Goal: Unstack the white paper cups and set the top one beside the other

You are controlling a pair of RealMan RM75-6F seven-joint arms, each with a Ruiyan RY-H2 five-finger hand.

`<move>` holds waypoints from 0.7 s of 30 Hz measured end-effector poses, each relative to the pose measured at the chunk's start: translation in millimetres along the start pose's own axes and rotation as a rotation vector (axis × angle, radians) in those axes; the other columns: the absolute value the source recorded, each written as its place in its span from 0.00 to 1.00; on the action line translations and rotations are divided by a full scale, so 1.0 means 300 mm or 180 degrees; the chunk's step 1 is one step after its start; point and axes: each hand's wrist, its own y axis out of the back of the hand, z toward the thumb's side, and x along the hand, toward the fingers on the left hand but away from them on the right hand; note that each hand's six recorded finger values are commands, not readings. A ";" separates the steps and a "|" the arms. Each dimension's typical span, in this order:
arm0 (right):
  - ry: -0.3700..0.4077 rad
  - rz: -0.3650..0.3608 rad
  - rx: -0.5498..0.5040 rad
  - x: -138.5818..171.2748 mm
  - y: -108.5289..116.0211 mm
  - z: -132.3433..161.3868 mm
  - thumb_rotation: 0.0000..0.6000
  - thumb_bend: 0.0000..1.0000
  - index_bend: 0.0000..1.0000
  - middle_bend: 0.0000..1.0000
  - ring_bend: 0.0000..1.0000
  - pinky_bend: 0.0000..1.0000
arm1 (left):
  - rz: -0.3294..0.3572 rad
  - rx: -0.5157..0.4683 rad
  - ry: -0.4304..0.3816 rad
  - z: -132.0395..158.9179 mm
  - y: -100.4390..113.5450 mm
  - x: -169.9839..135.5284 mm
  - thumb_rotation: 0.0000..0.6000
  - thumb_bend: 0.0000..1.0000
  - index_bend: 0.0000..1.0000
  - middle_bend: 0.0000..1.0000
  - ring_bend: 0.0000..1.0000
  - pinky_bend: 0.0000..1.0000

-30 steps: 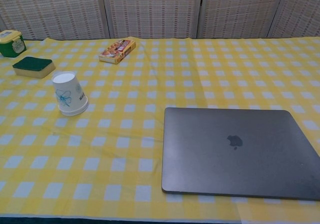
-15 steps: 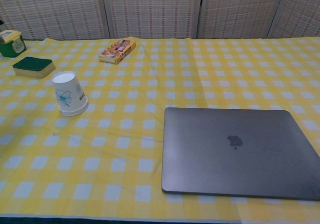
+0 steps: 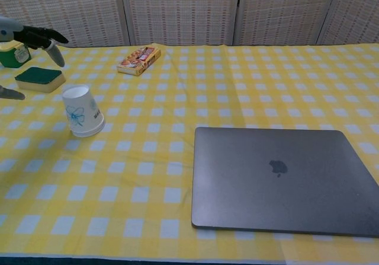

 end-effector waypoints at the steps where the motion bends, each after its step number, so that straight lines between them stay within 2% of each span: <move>1: -0.0011 0.0002 -0.0001 -0.003 0.000 -0.003 1.00 0.19 0.00 0.00 0.00 0.00 | -0.0019 0.0003 -0.0001 0.002 0.001 0.015 1.00 0.29 0.25 0.00 0.00 0.16; 9: -0.0070 0.0019 -0.0031 -0.020 0.002 -0.019 1.00 0.19 0.00 0.00 0.00 0.00 | -0.0153 0.0040 -0.0002 0.011 -0.001 0.123 1.00 0.29 0.25 0.00 0.00 0.16; 21: -0.0073 0.0036 -0.0060 -0.027 0.008 -0.031 1.00 0.19 0.00 0.00 0.00 0.00 | -0.0246 0.0019 -0.0003 0.033 -0.010 0.207 1.00 0.30 0.27 0.00 0.00 0.16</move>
